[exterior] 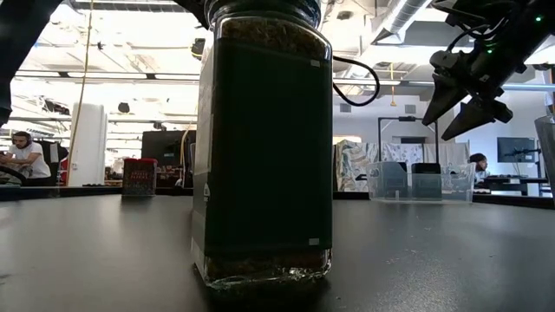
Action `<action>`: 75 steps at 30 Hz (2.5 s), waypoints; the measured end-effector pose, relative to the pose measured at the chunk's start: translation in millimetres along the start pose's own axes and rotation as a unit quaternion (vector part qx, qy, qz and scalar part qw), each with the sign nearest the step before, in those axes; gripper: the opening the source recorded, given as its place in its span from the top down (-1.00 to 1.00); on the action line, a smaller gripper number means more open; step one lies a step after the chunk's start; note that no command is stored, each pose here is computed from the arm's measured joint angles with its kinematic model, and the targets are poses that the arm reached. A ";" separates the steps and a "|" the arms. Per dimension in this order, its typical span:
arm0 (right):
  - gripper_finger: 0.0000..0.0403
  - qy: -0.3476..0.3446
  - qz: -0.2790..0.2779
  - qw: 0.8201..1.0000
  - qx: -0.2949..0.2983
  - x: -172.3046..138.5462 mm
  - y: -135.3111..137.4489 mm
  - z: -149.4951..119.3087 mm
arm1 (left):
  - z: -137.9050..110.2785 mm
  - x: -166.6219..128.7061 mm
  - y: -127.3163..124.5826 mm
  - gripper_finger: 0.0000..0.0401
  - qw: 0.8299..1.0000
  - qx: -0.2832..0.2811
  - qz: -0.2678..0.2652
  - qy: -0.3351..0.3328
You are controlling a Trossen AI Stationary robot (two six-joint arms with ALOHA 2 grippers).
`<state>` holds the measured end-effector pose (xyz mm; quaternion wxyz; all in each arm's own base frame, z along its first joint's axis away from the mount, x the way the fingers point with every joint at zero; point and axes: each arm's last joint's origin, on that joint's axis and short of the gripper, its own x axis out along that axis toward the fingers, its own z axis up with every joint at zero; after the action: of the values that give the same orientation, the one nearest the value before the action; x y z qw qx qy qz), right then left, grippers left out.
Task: Sort spices by type
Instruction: Put the top green seasoning bottle into the white bin, then put the top black seasoning can into the transparent bin
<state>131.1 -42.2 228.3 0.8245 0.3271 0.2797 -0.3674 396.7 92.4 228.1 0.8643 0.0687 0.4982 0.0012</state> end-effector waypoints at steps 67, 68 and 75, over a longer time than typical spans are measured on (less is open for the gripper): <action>-0.52 0.000 0.000 1.000 0.001 0.0 0.1 0.1 | 21.4 -56.3 4.9 -0.17 0.997 -0.054 0.003 0.059; -0.52 0.000 0.000 1.000 0.001 0.0 0.1 0.1 | 22.0 -59.8 4.9 -0.17 0.997 -0.055 0.003 0.055; -0.52 -0.001 0.001 1.000 0.001 -0.1 0.1 0.1 | 19.9 -114.9 1.7 -0.17 1.000 -0.019 0.014 0.011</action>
<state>131.2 -42.2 228.4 0.8248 0.3277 0.2785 -0.3671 356.1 83.6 337.1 0.8600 0.0593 0.5063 0.0230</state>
